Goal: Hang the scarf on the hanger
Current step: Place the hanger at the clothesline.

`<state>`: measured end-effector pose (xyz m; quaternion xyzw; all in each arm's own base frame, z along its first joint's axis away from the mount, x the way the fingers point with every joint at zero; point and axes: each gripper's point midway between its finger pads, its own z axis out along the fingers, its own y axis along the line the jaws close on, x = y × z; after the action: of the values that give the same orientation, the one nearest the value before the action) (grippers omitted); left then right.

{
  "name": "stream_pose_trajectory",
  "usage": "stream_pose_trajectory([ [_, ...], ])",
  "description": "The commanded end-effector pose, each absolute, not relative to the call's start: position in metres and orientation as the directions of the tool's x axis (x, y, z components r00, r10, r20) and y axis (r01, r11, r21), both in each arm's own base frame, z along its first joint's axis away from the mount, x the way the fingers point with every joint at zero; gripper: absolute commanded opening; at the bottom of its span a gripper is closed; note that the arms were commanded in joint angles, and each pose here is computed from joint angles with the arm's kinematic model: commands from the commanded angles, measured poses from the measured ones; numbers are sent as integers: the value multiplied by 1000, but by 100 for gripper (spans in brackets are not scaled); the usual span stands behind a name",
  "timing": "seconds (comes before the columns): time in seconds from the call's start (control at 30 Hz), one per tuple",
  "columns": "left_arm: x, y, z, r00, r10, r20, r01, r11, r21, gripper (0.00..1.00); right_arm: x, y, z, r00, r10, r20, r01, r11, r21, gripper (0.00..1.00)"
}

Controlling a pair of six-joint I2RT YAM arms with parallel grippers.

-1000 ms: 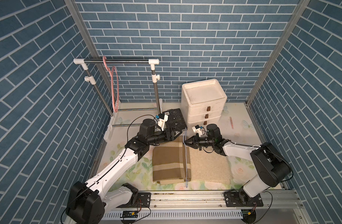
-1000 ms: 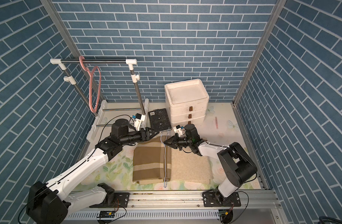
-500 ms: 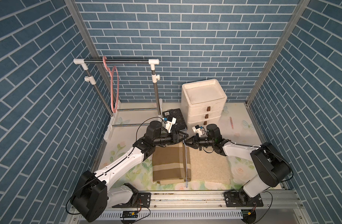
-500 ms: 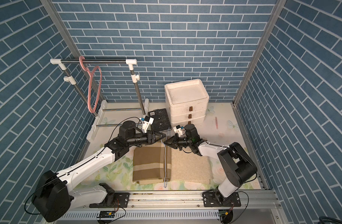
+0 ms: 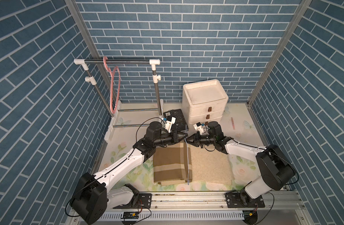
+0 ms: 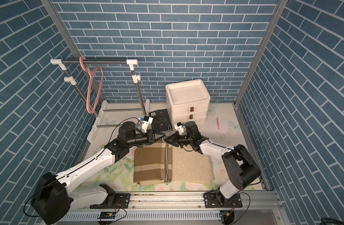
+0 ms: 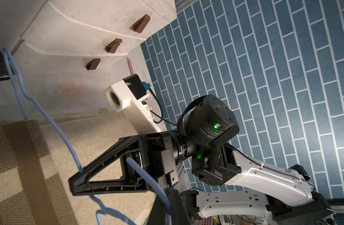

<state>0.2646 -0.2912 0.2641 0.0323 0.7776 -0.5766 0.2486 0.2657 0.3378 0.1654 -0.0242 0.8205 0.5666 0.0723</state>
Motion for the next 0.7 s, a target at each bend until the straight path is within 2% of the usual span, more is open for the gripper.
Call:
stream_pose_trajectory([
  [0.0, 272, -284, 312, -807, -320, -496, 404, 312, -860, 0, 281, 329, 190, -937, 48, -345, -290, 443, 848, 20],
  [0.23, 297, -255, 361, -694, -487, -530, 358, 406, -841, 0, 291, 315, 241, -817, 34, -576, -457, 571, 682, 47],
  [0.4, 312, -239, 381, -621, -568, -540, 328, 438, -837, 0, 282, 317, 272, -681, -8, -732, -580, 616, 533, 61],
  [0.5, 316, -239, 386, -609, -585, -535, 322, 434, -842, 0, 269, 324, 277, -622, -47, -781, -629, 625, 463, 66],
  [0.67, 322, -240, 384, -607, -599, -522, 312, 425, -850, 0, 250, 346, 255, -571, -158, -806, -687, 629, 363, 67],
])
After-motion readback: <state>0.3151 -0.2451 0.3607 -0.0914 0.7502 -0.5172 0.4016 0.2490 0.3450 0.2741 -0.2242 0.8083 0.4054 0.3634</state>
